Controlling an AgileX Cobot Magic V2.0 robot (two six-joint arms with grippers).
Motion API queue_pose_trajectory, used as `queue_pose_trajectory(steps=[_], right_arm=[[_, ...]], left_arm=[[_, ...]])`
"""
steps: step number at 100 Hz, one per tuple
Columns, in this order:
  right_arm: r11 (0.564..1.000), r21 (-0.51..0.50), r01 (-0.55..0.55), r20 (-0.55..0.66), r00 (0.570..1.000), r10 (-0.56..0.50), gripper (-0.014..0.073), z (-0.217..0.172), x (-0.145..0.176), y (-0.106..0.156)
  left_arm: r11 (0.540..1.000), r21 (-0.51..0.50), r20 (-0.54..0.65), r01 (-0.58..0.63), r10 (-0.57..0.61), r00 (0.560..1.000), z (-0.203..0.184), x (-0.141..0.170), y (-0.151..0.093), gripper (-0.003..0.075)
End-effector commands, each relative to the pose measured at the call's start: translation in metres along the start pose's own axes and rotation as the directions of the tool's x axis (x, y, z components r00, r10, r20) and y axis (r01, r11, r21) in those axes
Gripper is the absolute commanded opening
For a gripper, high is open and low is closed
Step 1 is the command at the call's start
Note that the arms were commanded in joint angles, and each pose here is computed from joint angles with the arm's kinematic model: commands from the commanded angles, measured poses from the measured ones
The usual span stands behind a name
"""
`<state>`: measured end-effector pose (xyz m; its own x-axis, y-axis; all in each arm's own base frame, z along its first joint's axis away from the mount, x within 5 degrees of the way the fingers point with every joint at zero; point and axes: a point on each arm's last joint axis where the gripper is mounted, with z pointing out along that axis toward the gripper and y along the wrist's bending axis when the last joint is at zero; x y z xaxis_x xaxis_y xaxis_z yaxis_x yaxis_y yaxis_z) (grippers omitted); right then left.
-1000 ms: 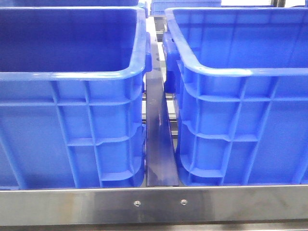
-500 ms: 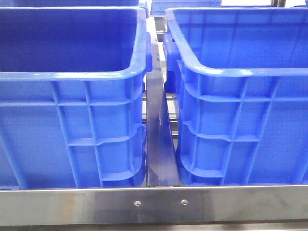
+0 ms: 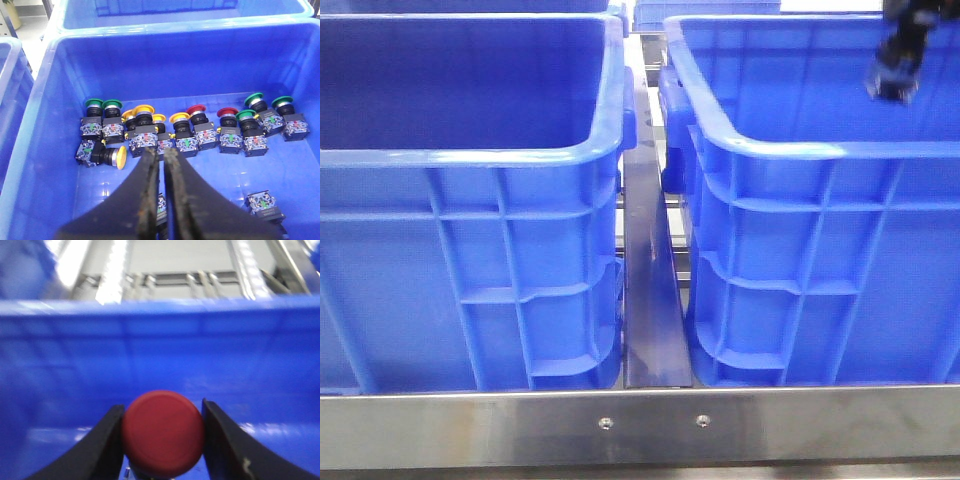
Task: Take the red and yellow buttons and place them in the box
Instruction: 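Carry the red-capped button with the right gripper over the empty crate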
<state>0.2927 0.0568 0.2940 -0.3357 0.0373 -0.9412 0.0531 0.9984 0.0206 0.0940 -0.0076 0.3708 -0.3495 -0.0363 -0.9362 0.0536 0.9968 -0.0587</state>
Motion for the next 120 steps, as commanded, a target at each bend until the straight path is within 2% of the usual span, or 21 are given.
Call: queue_pose_trajectory(steps=[1, 54, 94, 120], right_arm=[[0.998, 0.042, 0.036, 0.049, 0.998, -0.038, 0.012, 0.01, -0.015, 0.0], [0.994, 0.062, 0.09, -0.027, 0.996, -0.088, 0.012, 0.093, -0.003, 0.023], [0.992, 0.061, 0.107, -0.069, 0.992, -0.103, 0.012, 0.108, 0.012, 0.026], [0.997, 0.045, 0.068, -0.092, 0.994, -0.064, 0.012, 0.109, 0.015, 0.028]], left_arm=[[1.0, 0.007, 0.097, 0.008, -0.009, 0.995, -0.004, -0.013, -0.001, -0.0019], [1.0, 0.008, 0.099, 0.008, -0.009, 0.995, -0.004, -0.014, -0.001, -0.0019], [1.0, 0.008, 0.1, 0.008, -0.009, 0.995, -0.004, -0.014, -0.001, -0.0019], [1.0, 0.008, 0.102, 0.008, -0.009, 0.995, -0.004, -0.014, -0.001, -0.0019]])
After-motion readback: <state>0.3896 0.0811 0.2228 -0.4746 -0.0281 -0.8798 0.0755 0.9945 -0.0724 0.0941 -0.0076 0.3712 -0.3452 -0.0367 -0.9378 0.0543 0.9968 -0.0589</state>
